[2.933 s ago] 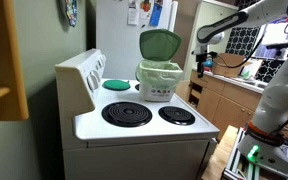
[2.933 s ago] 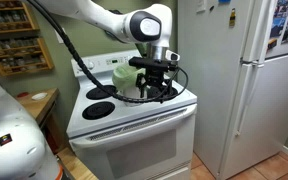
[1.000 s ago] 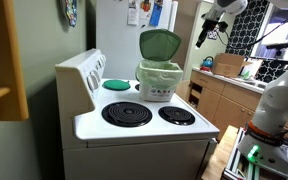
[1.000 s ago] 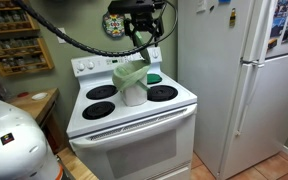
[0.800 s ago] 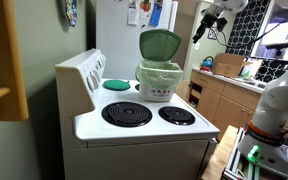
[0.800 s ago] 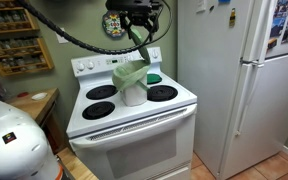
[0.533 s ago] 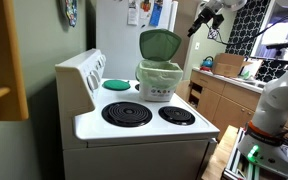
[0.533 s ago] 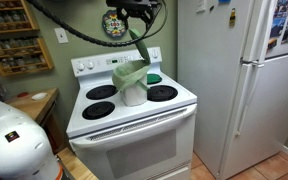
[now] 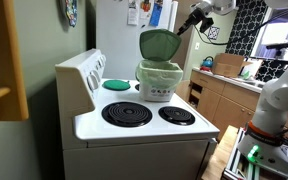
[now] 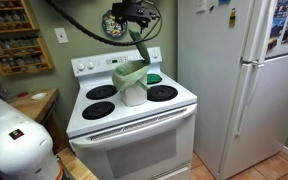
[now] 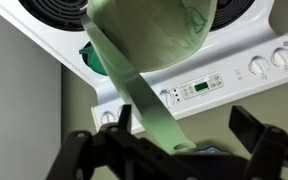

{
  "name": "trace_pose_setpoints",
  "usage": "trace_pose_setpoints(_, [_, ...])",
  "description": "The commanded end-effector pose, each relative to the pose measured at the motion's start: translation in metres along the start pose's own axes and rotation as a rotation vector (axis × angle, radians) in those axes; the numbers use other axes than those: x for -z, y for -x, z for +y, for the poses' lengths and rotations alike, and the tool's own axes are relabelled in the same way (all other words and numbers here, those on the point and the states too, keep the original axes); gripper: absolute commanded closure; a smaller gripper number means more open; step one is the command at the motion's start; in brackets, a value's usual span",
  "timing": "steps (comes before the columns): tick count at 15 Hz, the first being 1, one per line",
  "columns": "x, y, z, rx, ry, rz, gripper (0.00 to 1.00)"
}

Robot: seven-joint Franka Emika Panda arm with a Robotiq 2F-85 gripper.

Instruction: Close the bin lid

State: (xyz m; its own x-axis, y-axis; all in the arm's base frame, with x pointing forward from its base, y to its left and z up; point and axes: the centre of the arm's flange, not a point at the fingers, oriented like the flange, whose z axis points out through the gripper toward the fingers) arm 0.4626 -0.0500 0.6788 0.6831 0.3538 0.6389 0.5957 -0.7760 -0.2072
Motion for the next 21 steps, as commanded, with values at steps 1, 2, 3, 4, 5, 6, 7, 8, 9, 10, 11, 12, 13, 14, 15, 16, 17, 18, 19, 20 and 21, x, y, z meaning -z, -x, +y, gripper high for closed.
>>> trace_pose_setpoints(1, [-0.007, 0.000, 0.002, 0.029, -0.086, -0.037, 0.00])
trace_pose_setpoints(2, [-0.008, 0.002, 0.000, 0.029, -0.121, -0.064, 0.00])
trace_pose_setpoints(3, [-0.009, 0.004, -0.002, 0.027, -0.145, -0.093, 0.00])
trace_pose_setpoints(4, [-0.009, 0.006, -0.005, 0.025, -0.159, -0.130, 0.00])
trace_pose_setpoints(5, [-0.009, 0.008, -0.007, 0.026, -0.183, -0.153, 0.00])
trace_pose_setpoints(6, [-0.008, 0.010, -0.009, 0.031, -0.197, -0.178, 0.00])
trace_pose_setpoints(7, [-0.009, 0.012, -0.011, 0.036, -0.201, -0.193, 0.00])
trace_pose_setpoints(8, [-0.009, 0.013, -0.011, 0.063, -0.159, -0.176, 0.00])
trace_pose_setpoints(9, [-0.008, 0.014, -0.013, 0.075, -0.133, -0.163, 0.00])
trace_pose_setpoints(10, [-0.007, 0.016, -0.015, 0.088, -0.107, -0.156, 0.00])
trace_pose_setpoints(11, [-0.006, 0.017, -0.019, 0.088, -0.080, -0.148, 0.00])
trace_pose_setpoints(12, [-0.006, 0.019, -0.021, 0.099, -0.047, -0.148, 0.00])
trace_pose_setpoints(13, [-0.007, 0.007, -0.012, 0.072, -0.105, -0.150, 0.00])
trace_pose_setpoints(14, [-0.006, 0.005, -0.014, 0.077, -0.098, -0.148, 0.00])
trace_pose_setpoints(15, [-0.006, 0.005, -0.014, 0.078, -0.098, -0.147, 0.00])
trace_pose_setpoints(16, [-0.007, 0.005, -0.013, 0.077, -0.098, -0.148, 0.00])
trace_pose_setpoints(17, [-0.007, 0.005, -0.013, 0.076, -0.098, -0.149, 0.00])
trace_pose_setpoints(18, [-0.008, 0.005, -0.013, 0.076, -0.098, -0.150, 0.00])
trace_pose_setpoints(19, [-0.008, 0.005, -0.013, 0.076, -0.098, -0.150, 0.00])
trace_pose_setpoints(20, [-0.008, 0.005, -0.013, 0.076, -0.098, -0.150, 0.00])
trace_pose_setpoints(21, [-0.008, 0.005, -0.013, 0.076, -0.098, -0.150, 0.00])
